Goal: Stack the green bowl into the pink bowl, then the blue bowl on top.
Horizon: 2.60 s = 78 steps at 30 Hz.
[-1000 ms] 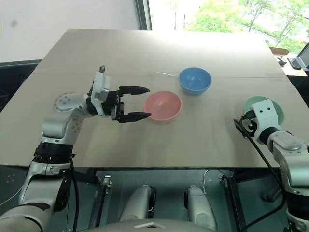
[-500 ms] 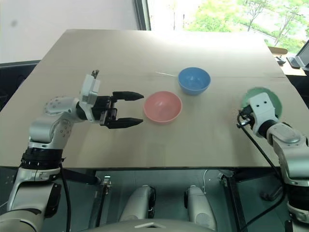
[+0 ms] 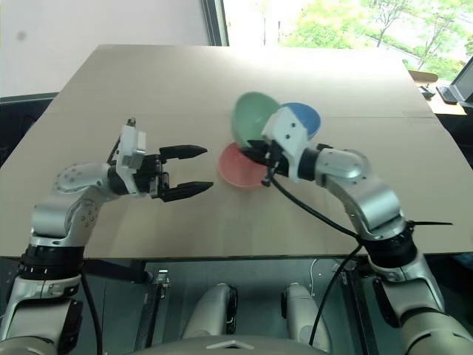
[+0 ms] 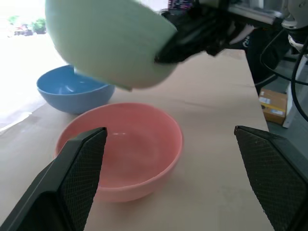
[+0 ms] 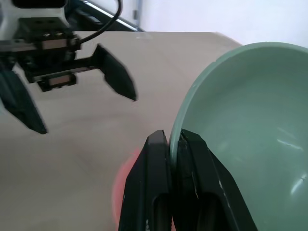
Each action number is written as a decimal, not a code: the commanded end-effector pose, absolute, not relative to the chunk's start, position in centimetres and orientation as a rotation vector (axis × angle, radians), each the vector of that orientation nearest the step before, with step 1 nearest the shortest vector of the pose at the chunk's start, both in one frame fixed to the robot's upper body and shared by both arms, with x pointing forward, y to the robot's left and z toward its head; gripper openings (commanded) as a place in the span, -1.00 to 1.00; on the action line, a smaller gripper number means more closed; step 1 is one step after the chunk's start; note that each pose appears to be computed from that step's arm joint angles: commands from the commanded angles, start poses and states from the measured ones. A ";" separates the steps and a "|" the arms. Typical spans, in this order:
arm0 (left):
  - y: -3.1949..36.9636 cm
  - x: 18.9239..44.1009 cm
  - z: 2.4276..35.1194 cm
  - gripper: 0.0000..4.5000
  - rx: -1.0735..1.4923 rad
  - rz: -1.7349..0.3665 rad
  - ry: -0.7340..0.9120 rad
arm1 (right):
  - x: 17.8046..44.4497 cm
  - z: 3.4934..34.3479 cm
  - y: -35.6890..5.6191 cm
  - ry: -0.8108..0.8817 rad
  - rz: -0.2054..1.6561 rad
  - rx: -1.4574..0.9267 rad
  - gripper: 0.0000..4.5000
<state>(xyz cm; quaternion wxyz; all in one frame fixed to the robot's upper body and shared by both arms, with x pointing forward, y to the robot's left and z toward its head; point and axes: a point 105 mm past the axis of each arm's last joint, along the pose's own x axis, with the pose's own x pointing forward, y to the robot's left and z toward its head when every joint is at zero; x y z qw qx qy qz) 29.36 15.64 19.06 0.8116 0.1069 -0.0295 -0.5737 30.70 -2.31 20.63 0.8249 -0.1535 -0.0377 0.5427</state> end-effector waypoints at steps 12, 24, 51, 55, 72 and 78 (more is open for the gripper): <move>16.0 27.9 20.2 1.00 0.227 -1.179 -0.094 | 32.7 24.9 -5.5 -0.252 1.072 -0.378 0.64; 15.3 28.2 20.4 1.00 0.223 -1.199 -0.103 | 40.2 19.3 -11.3 -0.062 0.903 -0.637 0.64; 16.4 26.8 19.5 1.00 0.233 -1.139 -0.073 | 43.2 21.1 -10.4 -0.161 0.898 -0.747 -0.98; 17.0 27.0 19.4 1.00 0.237 -1.126 -0.066 | 39.3 24.8 -7.5 -0.304 1.090 -0.629 -0.98; 17.9 26.9 18.8 1.00 0.250 -1.109 -0.041 | 30.2 20.9 -3.2 -0.095 1.501 -0.488 0.13; 18.0 26.7 18.9 1.00 0.265 -1.092 -0.045 | 31.2 23.9 -4.6 -0.244 1.325 -0.457 0.97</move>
